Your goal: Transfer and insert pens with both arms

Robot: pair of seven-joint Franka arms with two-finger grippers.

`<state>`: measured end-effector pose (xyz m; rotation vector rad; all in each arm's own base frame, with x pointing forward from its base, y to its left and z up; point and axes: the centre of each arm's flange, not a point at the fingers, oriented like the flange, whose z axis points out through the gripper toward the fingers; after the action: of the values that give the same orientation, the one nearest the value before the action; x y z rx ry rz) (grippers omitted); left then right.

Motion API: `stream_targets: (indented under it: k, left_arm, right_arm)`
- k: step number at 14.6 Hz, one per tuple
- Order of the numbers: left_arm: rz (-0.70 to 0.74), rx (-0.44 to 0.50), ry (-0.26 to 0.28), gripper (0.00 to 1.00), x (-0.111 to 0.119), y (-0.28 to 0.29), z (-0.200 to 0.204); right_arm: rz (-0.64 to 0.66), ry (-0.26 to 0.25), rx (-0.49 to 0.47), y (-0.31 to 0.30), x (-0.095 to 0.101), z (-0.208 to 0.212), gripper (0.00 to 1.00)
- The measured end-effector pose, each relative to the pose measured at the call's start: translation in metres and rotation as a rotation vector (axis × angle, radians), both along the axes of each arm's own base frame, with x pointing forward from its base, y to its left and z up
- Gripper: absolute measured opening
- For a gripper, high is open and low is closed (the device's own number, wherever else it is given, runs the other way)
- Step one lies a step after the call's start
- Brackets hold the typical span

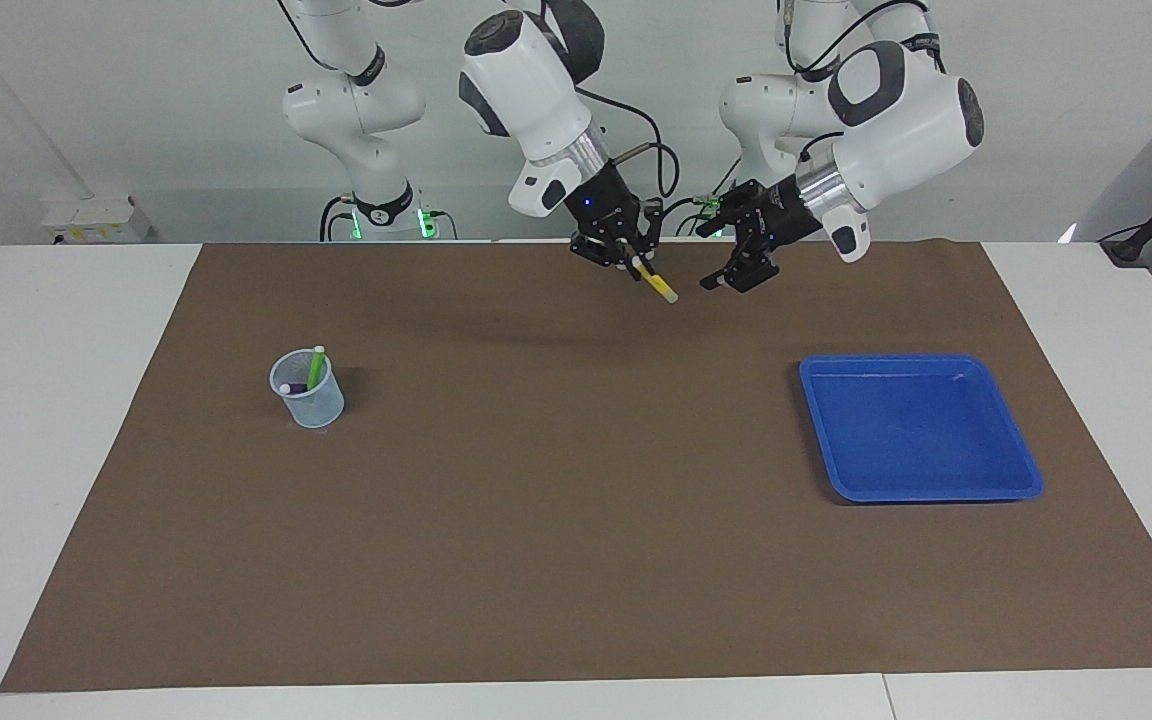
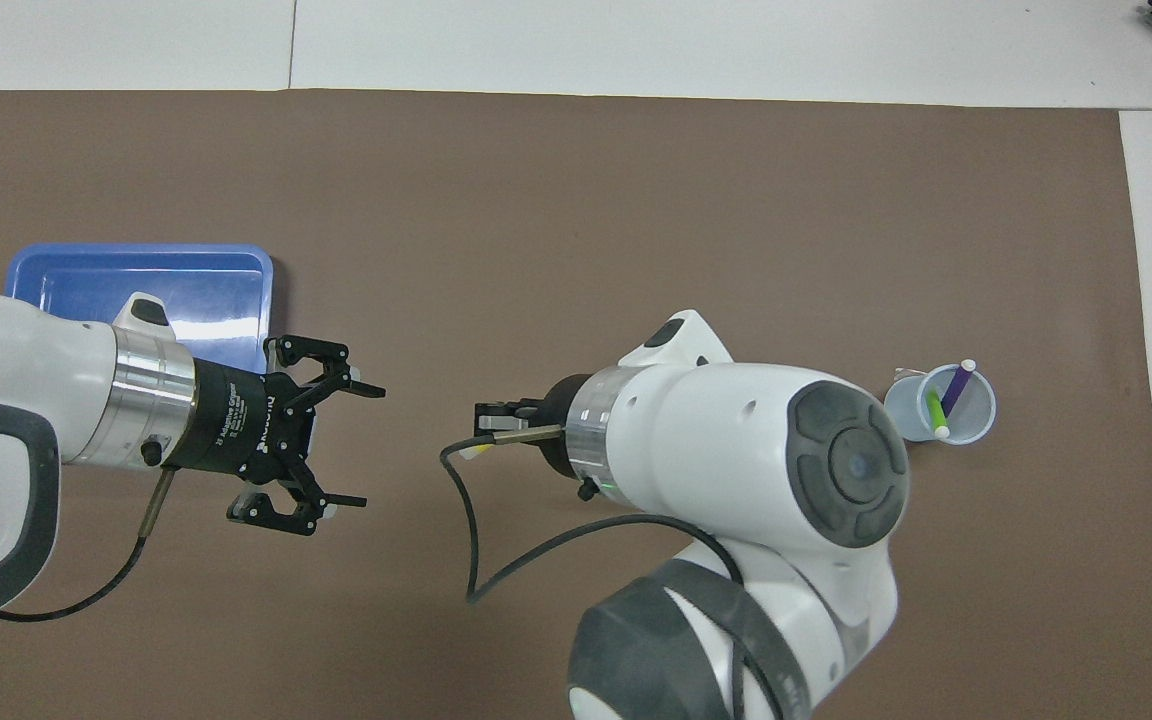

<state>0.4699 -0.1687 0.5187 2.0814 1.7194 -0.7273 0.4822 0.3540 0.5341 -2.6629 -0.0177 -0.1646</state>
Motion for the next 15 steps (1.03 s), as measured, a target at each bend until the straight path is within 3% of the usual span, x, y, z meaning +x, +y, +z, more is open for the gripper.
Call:
stream_targets:
  k: [4, 9, 11, 15]
  left_arm:
    - [-0.197, 0.153, -0.134, 1.00, 0.006, 0.032, -0.009]
    - [-0.363, 0.267, -0.260, 1.00, 0.021, 0.131, -0.013]
    - [-0.407, 0.292, -0.289, 1.00, 0.022, 0.166, -0.012]
    - [-0.429, 0.326, -0.307, 1.00, 0.024, 0.181, -0.007]
  right_arm:
    - [0.170, 0.009, -0.094, -0.071, 0.021, 0.006, 0.18]
    - [0.446, -0.007, -0.315, -0.169, 0.030, 0.019, 0.18]
    - [0.567, -0.026, -0.407, -0.204, 0.036, 0.020, 0.18]
    - [0.821, -0.054, -0.561, -0.269, 0.048, 0.018, 0.18]
